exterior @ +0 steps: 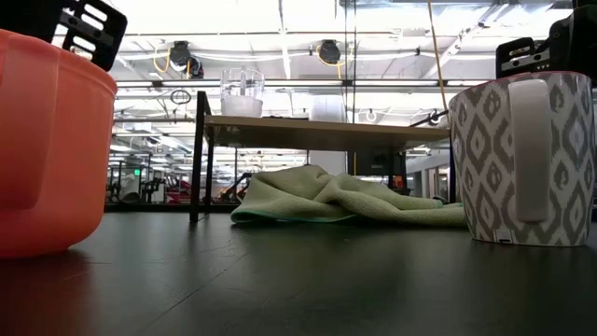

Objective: Stack small to large cups/mugs on shelf
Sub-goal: Put orange cup on the shelf

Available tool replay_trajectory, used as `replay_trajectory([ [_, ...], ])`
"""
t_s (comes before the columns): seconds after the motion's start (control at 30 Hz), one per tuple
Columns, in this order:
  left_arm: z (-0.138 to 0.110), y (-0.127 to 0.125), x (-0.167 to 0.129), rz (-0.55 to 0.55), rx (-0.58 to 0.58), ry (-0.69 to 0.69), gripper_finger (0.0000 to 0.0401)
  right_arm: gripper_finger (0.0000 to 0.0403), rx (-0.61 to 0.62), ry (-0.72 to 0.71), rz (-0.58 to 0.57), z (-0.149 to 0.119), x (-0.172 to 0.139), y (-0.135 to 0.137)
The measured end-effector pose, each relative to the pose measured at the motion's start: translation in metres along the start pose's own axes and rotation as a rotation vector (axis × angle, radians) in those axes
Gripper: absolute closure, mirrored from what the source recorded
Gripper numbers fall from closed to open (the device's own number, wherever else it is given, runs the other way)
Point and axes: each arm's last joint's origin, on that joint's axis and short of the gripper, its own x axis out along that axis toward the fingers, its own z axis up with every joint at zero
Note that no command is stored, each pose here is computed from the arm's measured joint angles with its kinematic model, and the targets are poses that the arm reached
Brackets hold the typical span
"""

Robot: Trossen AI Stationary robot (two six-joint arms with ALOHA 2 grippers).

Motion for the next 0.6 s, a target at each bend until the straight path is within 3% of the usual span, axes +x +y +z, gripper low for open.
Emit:
replay_trajectory([
  [0.3,0.049,-0.002,0.0,0.057,-0.057,0.178,0.0401,0.0403,0.002,0.0,0.0,0.0,0.0,0.0],
  [0.6,0.072,0.002,-0.004,0.028,-0.099,0.231,0.0401,0.0403,0.003,0.0,0.0,0.0,0.0,0.0],
])
